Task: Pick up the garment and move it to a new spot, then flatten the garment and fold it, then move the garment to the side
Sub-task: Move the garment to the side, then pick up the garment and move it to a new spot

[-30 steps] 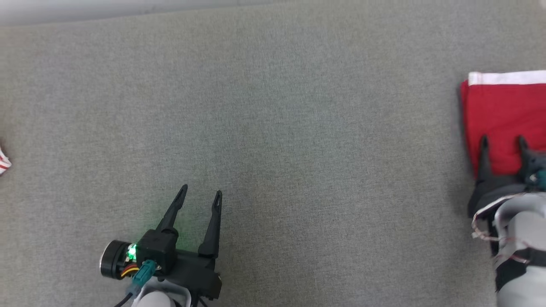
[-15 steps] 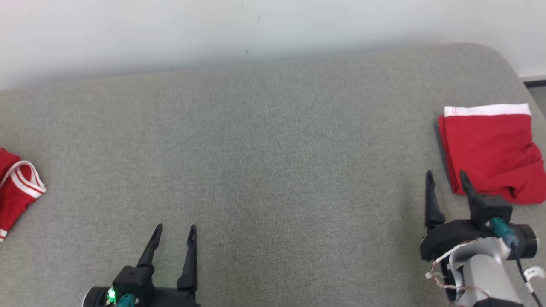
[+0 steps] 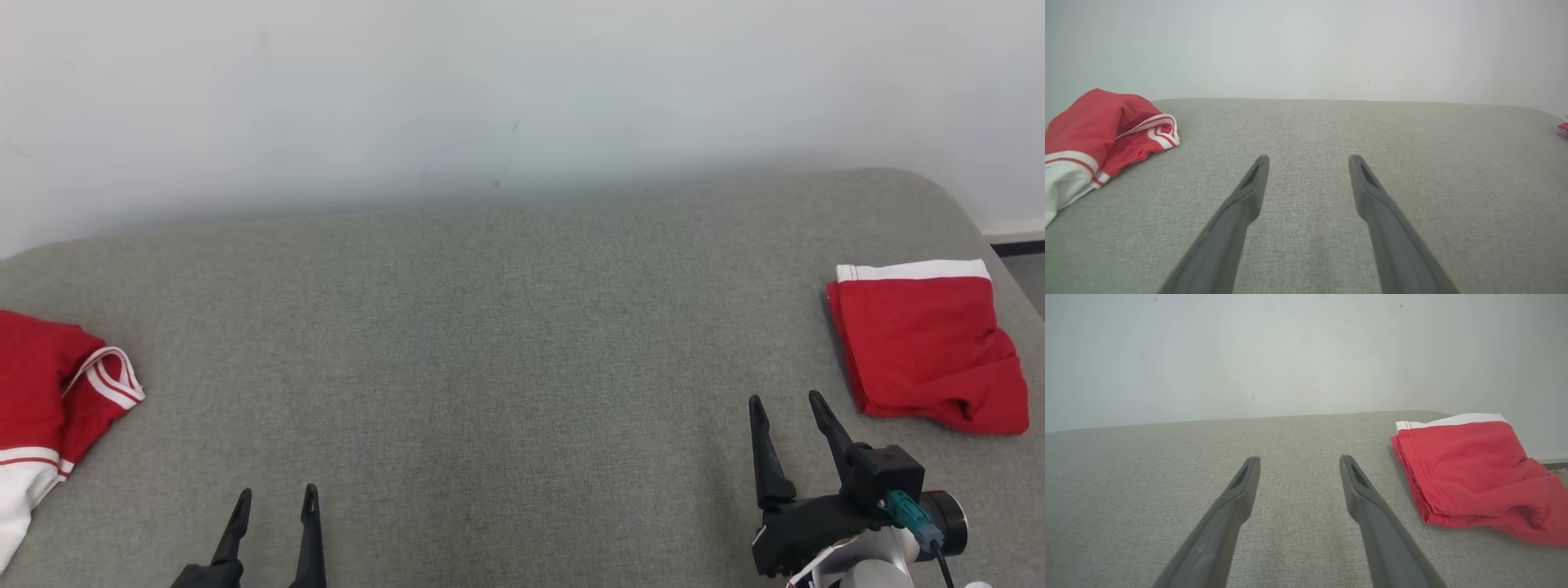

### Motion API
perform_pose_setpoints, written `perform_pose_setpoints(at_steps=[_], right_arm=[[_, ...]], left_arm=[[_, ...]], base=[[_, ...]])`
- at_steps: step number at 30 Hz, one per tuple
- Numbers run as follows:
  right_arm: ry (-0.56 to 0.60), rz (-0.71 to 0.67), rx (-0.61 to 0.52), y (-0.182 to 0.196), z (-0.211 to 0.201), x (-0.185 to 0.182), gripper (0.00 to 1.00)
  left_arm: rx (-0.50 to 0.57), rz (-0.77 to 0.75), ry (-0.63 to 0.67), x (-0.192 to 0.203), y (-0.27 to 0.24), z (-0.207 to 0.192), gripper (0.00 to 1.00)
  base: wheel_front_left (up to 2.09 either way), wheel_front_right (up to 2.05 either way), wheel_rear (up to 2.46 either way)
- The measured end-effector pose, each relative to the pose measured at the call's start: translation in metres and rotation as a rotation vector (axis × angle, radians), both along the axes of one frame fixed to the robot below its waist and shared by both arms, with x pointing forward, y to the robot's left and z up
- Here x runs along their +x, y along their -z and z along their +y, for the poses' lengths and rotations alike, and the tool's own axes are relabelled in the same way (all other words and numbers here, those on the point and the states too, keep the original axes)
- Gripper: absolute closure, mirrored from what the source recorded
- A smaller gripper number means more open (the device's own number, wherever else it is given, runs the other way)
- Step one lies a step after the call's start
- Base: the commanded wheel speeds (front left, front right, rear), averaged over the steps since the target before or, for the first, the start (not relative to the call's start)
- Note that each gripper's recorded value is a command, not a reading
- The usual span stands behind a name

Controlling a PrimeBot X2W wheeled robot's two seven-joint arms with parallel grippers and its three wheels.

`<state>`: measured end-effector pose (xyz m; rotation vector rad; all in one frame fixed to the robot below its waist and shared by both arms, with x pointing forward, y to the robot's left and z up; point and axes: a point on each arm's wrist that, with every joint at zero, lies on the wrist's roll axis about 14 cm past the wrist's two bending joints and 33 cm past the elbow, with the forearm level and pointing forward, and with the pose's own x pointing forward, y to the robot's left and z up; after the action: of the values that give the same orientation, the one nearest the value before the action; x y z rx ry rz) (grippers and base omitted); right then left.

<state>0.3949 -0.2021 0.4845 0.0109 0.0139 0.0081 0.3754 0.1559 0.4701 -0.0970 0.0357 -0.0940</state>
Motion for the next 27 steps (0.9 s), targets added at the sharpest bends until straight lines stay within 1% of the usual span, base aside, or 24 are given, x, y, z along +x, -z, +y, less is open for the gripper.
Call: perform_pose_setpoints(at_steps=[10, 20, 27], right_arm=[[-0.027, -0.013, 0.054, -0.001, 0.013, -0.012, 0.00], [-0.041, -0.002, 0.053, 0.002, 0.018, -0.012, 0.00], [-0.077, 0.018, 0.053, 0.008, 0.030, -0.008, 0.00]], left_arm=[[0.003, -0.011, -0.048, -0.011, -0.004, 0.017, 0.00], [0.007, 0.000, -0.072, -0.016, 0.000, 0.024, 0.00], [0.000, 0.006, -0.091, -0.020, 0.002, 0.028, 0.00]], base=[[0.00, 0.00, 0.00], [0.00, 0.00, 0.00], [0.00, 0.00, 0.00]])
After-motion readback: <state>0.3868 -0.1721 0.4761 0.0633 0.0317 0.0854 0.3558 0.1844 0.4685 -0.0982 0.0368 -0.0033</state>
